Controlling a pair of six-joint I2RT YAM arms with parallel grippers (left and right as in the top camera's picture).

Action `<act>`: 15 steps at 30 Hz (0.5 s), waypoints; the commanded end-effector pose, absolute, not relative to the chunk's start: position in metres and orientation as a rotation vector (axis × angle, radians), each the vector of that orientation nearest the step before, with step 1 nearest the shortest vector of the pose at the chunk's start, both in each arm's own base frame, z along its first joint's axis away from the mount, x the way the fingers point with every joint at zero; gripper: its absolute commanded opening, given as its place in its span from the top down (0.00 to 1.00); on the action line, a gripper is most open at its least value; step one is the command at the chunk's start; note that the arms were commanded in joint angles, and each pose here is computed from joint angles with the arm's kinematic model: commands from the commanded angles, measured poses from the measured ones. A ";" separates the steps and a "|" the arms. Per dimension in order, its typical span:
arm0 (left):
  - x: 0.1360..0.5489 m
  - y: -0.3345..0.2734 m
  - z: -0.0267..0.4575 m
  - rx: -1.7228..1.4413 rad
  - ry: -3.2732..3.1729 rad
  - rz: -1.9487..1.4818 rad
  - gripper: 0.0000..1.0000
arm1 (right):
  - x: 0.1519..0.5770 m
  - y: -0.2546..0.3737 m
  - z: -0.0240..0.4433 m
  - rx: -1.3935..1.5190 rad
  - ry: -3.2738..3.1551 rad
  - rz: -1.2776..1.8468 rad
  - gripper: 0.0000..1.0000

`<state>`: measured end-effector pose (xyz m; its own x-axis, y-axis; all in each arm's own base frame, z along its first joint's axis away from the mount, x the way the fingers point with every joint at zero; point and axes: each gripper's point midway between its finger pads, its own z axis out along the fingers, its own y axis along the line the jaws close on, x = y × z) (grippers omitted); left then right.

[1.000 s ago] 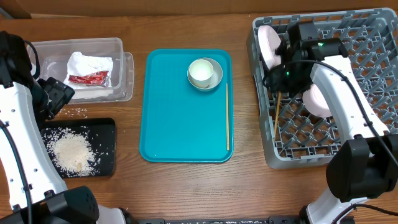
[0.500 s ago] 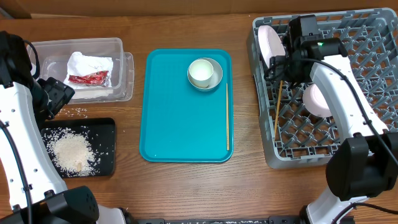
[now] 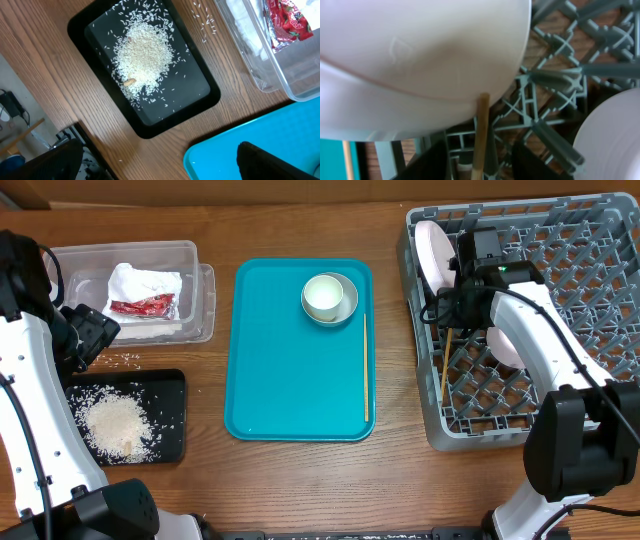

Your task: Sort waste into correct bins and load items into the dishwasher

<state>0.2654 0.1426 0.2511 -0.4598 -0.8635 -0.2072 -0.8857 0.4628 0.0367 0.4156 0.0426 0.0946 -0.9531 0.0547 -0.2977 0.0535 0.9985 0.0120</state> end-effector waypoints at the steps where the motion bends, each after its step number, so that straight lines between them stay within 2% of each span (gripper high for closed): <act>1: 0.265 0.144 0.251 -1.518 2.559 0.216 0.00 | 0.418 0.041 0.094 0.095 2.828 -0.001 0.66; 5: 0.265 0.144 0.251 -1.518 2.559 0.216 0.00 | 0.421 0.041 0.095 0.095 2.818 0.000 0.76; 15: 0.265 0.144 0.251 -1.518 2.559 0.216 0.00 | 0.421 0.040 0.097 0.096 2.816 -0.004 0.93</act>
<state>0.2653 0.1425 0.2511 -0.4595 -0.8637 -0.2069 -0.8859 0.4625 0.0369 0.4201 0.0431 0.0960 -0.9468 0.0619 -0.3159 0.0595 0.9981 0.0170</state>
